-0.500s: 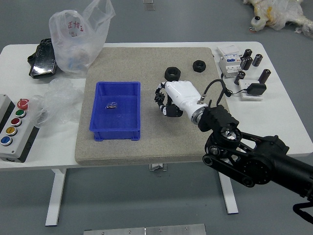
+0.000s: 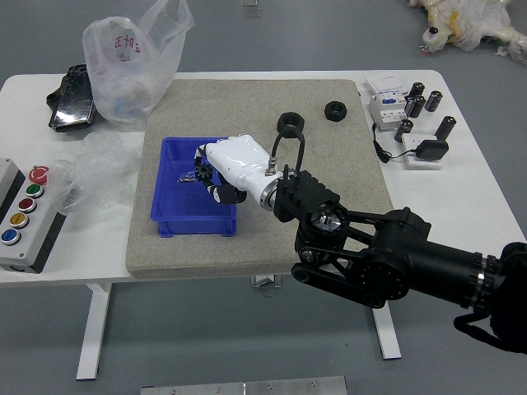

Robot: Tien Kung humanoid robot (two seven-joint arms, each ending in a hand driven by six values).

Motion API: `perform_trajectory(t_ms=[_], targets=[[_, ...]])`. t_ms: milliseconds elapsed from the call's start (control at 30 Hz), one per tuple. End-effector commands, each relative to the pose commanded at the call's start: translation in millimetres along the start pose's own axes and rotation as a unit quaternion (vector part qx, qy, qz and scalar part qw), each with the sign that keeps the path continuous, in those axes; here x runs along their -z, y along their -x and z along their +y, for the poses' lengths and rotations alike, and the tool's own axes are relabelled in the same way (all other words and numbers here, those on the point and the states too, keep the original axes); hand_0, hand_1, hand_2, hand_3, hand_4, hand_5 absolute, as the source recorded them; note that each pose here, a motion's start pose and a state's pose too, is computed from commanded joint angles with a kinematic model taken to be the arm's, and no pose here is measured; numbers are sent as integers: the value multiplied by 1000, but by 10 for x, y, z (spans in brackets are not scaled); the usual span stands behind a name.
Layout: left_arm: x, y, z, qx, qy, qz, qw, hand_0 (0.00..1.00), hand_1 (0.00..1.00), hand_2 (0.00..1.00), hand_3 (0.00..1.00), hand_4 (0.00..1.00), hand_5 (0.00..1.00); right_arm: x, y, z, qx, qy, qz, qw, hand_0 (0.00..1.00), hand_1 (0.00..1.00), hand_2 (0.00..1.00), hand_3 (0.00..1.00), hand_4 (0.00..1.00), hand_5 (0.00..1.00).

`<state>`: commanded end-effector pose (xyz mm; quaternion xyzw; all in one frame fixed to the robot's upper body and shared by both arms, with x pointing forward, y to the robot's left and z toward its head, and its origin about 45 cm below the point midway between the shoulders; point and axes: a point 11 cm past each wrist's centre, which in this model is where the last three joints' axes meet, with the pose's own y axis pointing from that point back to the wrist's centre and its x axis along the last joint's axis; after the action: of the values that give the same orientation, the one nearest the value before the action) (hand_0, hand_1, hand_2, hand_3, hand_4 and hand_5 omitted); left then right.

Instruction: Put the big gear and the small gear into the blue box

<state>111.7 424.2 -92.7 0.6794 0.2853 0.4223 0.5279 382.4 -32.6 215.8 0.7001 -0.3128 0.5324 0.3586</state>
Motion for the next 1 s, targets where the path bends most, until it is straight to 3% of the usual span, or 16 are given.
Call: perform_trajectory(t_ms=[33,67,233,267,433,467,600,633,667,833,867,1000], targets=[[0,1,0,0,0,0,1000,715,540,545,674,697,488,8,21,3,3,0,0,1000,266,459,212,587,323,18],[0,2,0,0,0,0,1000,714,540,545,675,697,493,16,43,7,5,-1,-1,1000,235,446,228,747,594,261],[9,7,-1,1,-2,0,1000,714,540,545,675,697,493,49,97,27,12,-2,-2,1000,235,446,228,747,594,261],[11,7,-2,1,-2,-1,1000,714,538,545,674,698,495,54,102,30,13,-3,-2,1000,245,439,241,849,935,464],[9,-1,0,0,-2,-1,1000,714,538,545,674,698,495,42,109,36,16,0,2,1000,245,439,241,849,935,464],[7,-2,0,0,-2,-1,1000,714,538,545,674,698,495,31,102,35,15,2,3,1000,249,444,244,849,998,520],[5,1,0,1,-1,-1,1000,714,538,545,674,698,495,-6,61,33,10,6,2,1000,249,444,244,849,998,520],[4,4,0,1,-1,-1,1000,714,538,545,674,698,495,-27,37,32,6,8,-1,1000,249,444,244,849,998,520],[3,8,-1,1,-1,-1,1000,714,539,545,674,698,497,-70,-10,30,-4,12,-9,1000,251,469,344,829,998,531],[4,21,-2,2,-2,-1,1000,714,539,545,674,698,497,-418,-260,11,-46,55,-36,997,251,469,344,829,998,531],[6,22,-3,2,-2,-1,1000,714,538,544,674,697,497,-510,-304,7,-52,67,-40,996,259,582,709,798,991,484],[12,22,-4,2,-3,0,1000,714,538,544,674,697,497,-838,-312,10,-44,113,-42,992,259,582,709,798,991,484]])
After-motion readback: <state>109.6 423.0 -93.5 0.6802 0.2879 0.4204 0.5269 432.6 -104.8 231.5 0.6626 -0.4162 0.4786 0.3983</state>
